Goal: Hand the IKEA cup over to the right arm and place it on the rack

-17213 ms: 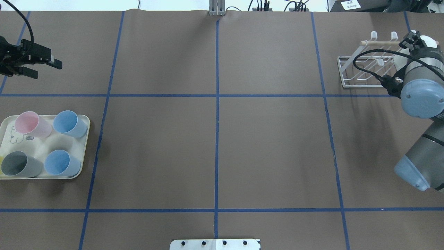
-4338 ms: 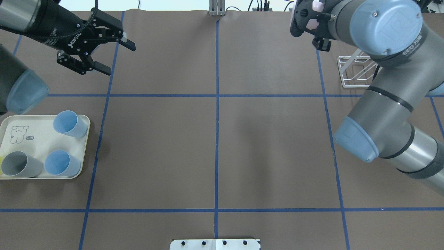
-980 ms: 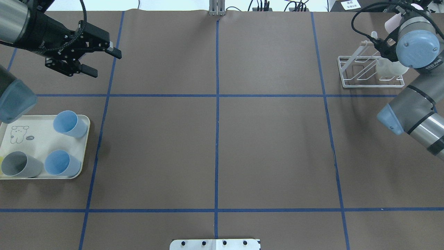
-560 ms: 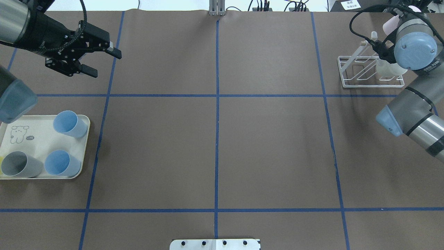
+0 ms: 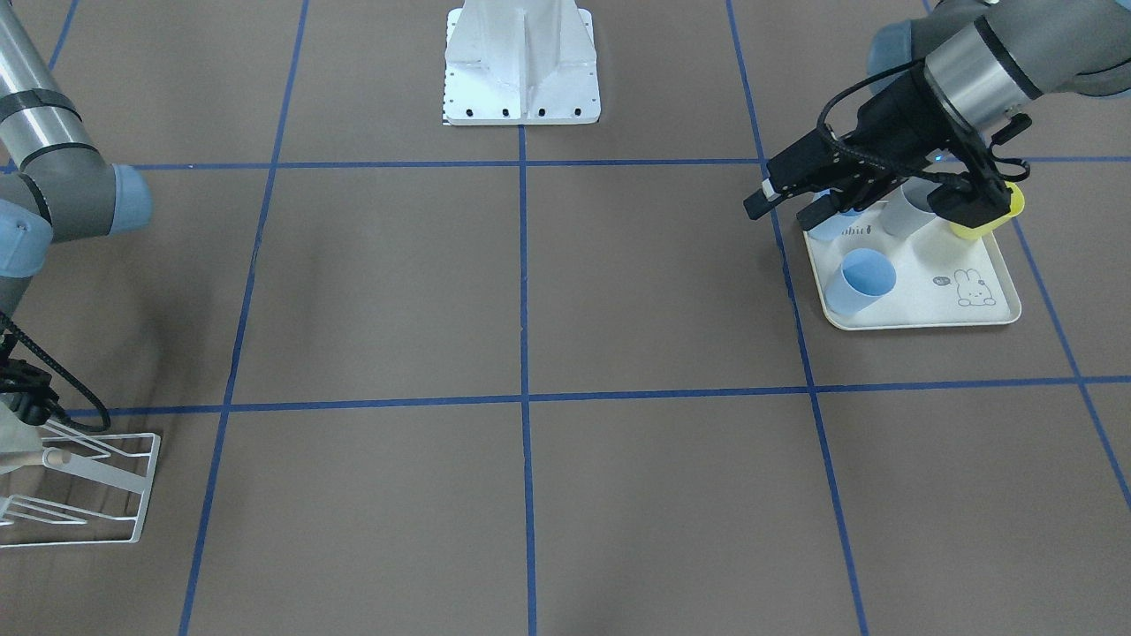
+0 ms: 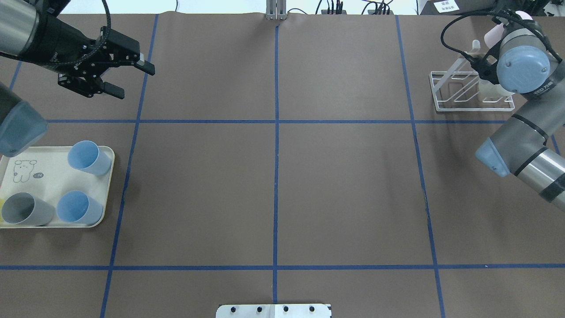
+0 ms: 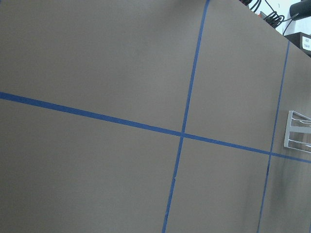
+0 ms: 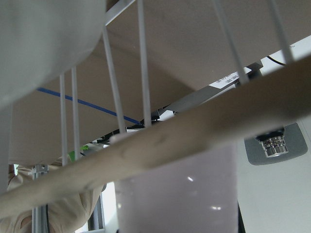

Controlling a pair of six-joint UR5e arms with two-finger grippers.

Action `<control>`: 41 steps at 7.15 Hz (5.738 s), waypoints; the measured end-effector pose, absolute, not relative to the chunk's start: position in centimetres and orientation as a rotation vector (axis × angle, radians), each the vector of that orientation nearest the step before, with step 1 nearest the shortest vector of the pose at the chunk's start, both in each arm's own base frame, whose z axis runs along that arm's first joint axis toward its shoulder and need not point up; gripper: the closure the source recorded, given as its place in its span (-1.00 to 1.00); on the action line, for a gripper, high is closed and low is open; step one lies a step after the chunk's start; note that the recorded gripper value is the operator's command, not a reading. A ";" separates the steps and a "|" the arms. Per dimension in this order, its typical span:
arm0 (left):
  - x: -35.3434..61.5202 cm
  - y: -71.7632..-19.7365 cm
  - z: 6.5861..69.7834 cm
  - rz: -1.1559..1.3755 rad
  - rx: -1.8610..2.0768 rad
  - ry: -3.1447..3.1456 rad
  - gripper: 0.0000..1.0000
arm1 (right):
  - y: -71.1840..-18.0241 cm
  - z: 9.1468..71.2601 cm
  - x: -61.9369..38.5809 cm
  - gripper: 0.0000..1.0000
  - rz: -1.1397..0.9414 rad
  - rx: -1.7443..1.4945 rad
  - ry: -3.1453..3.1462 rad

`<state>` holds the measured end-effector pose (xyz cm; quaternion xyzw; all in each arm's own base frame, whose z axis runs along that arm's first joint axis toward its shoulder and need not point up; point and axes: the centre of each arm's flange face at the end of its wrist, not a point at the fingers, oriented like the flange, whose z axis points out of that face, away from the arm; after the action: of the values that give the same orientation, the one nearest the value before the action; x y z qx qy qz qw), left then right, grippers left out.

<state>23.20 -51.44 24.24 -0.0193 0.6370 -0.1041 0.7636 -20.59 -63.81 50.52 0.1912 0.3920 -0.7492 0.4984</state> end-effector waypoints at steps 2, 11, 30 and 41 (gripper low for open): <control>23.2 -51.5 24.2 -0.227 -0.042 1.385 -1.00 | -63.6 50.9 -20.5 -0.82 -1.813 0.454 0.952; 18.4 -52.3 28.9 -0.160 0.106 1.330 -1.00 | -61.1 40.0 -20.3 -0.99 -1.476 0.848 0.694; 7.6 -34.4 66.5 0.113 0.156 0.757 -0.96 | -50.6 31.3 -25.1 -1.00 -0.563 0.691 -0.717; 10.2 -35.0 65.4 0.194 0.120 0.882 1.00 | -50.5 31.6 -25.1 -1.00 -0.564 0.689 -0.715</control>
<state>10.23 -34.98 65.42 0.0581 0.4261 0.0938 0.8979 -25.09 -50.48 31.57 0.3261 -0.3385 -0.2670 0.8413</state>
